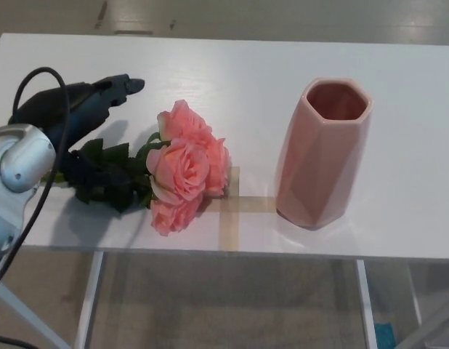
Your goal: Use the left hand to pick up the rose and then lift and insert it into the pink vase.
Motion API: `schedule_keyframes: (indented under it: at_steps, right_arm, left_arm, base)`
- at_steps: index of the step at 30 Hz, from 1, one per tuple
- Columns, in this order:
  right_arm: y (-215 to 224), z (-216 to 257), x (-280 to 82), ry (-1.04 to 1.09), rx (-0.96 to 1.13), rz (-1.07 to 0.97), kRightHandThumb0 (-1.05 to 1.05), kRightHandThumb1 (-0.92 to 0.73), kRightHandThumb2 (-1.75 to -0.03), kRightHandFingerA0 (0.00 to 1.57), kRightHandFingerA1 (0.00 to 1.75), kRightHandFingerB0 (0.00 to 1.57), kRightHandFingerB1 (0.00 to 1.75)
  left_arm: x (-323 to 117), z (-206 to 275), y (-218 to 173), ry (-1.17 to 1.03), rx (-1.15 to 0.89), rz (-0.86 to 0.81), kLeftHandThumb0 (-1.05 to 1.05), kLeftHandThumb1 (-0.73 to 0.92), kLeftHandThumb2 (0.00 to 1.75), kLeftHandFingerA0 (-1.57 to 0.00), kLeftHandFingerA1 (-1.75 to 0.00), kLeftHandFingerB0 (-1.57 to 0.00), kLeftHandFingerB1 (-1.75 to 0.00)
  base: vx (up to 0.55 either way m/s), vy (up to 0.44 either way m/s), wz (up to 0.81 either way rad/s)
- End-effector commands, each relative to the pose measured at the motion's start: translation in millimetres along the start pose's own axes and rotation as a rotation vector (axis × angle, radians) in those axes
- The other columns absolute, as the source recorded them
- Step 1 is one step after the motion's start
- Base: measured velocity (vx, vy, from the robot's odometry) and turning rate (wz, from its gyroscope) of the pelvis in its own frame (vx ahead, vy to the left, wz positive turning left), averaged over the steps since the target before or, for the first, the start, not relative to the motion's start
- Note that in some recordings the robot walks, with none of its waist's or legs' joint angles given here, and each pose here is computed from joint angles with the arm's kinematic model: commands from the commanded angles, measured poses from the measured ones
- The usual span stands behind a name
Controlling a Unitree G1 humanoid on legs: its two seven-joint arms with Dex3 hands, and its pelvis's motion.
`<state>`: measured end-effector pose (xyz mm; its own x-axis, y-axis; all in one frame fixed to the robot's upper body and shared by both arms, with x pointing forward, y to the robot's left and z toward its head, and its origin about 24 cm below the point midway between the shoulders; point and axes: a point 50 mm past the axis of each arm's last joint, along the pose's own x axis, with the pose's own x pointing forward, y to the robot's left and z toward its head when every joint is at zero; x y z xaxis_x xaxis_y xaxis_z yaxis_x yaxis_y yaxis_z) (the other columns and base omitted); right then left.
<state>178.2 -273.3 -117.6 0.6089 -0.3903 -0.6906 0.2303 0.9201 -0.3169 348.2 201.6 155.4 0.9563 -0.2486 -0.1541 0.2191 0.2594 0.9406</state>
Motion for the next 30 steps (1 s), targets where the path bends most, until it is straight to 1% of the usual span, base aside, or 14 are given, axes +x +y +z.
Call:
schedule_keyframes:
  at_steps: [1, 3, 5, 6, 7, 8, 9, 14, 23, 26, 30]
  right_arm:
    - [-3, -4, -1, 0.008, 0.003, -0.005, -0.19, -0.54, -0.56, 0.72, 0.52, 0.58, 0.46]
    - [-3, -2, 0, 0.005, 0.0, -0.002, -0.19, -0.54, -0.56, 0.72, 0.52, 0.58, 0.46]
    - [-3, -1, 0, 0.006, 0.001, -0.004, -0.19, -0.54, -0.55, 0.72, 0.52, 0.58, 0.46]
    - [-3, 0, 0, 0.003, 0.001, -0.005, -0.19, -0.54, -0.55, 0.72, 0.52, 0.58, 0.46]
    - [-3, 1, 1, 0.003, 0.004, -0.005, -0.19, -0.54, -0.55, 0.72, 0.52, 0.58, 0.46]
    - [-3, 1, 1, 0.005, 0.007, -0.006, -0.19, -0.54, -0.55, 0.72, 0.52, 0.58, 0.46]
    - [-3, 1, 1, 0.005, 0.006, -0.008, -0.2, -0.54, -0.55, 0.72, 0.52, 0.58, 0.46]
    - [-2, 2, 1, 0.005, 0.001, -0.009, -0.2, -0.54, -0.55, 0.73, 0.52, 0.58, 0.46]
    - [-1, 5, 2, 0.0, 0.006, -0.005, -0.21, -0.54, -0.55, 0.73, 0.52, 0.6, 0.46]
    - [-1, 7, 2, -0.004, 0.008, -0.004, -0.21, -0.54, -0.55, 0.72, 0.52, 0.6, 0.46]
    - [-1, 10, 3, -0.011, 0.014, -0.002, -0.21, -0.54, -0.55, 0.72, 0.52, 0.6, 0.46]
  left_arm:
    - [6, -6, -18, 0.034, 0.032, -0.057, -0.57, 0.36, 0.76, 0.0, -0.13, 0.0, -0.22]
    - [7, -8, -20, 0.041, 0.04, -0.067, -0.54, 0.35, 0.74, 0.0, -0.13, 0.0, -0.22]
    - [8, -10, -22, 0.049, 0.054, -0.084, -0.4, 0.3, 0.67, 0.0, -0.14, 0.0, -0.23]
    - [9, -10, -22, 0.052, 0.062, -0.096, -0.24, 0.5, 0.55, 0.0, -0.12, 0.0, -0.24]
    - [10, -10, -22, 0.053, 0.066, -0.105, -0.24, 0.5, 0.55, 0.0, -0.12, 0.0, -0.24]
    - [12, -11, -24, 0.06, 0.076, -0.123, -0.13, 0.48, 0.73, 0.0, -0.08, 0.0, -0.21]
    - [13, -9, -25, 0.063, 0.081, -0.134, -0.1, 0.49, 0.74, 0.0, -0.07, 0.0, -0.2]
    - [17, -5, -29, 0.064, 0.085, -0.157, -0.07, 0.52, 0.76, 0.0, -0.06, 0.0, -0.18]
    - [26, 15, -40, 0.045, 0.104, -0.181, -0.13, 0.51, 0.75, 0.0, -0.04, 0.0, -0.17]
    - [27, 20, -42, 0.034, 0.085, -0.181, -0.19, 0.49, 0.73, 0.0, -0.04, 0.0, -0.18]
    - [29, 24, -45, 0.02, 0.075, -0.173, -0.22, 0.48, 0.73, 0.0, -0.04, 0.0, -0.17]
  base:
    - [0.0, 0.0, 0.0]
    - [0.0, 0.0, 0.0]
    - [0.0, 0.0, 0.0]
    - [0.0, 0.0, 0.0]
    - [0.0, 0.0, 0.0]
    - [0.0, 0.0, 0.0]
    - [0.0, 0.0, 0.0]
    - [0.0, 0.0, 0.0]
    - [0.0, 0.0, 0.0]
    - [0.0, 0.0, 0.0]
    - [0.0, 0.0, 0.0]
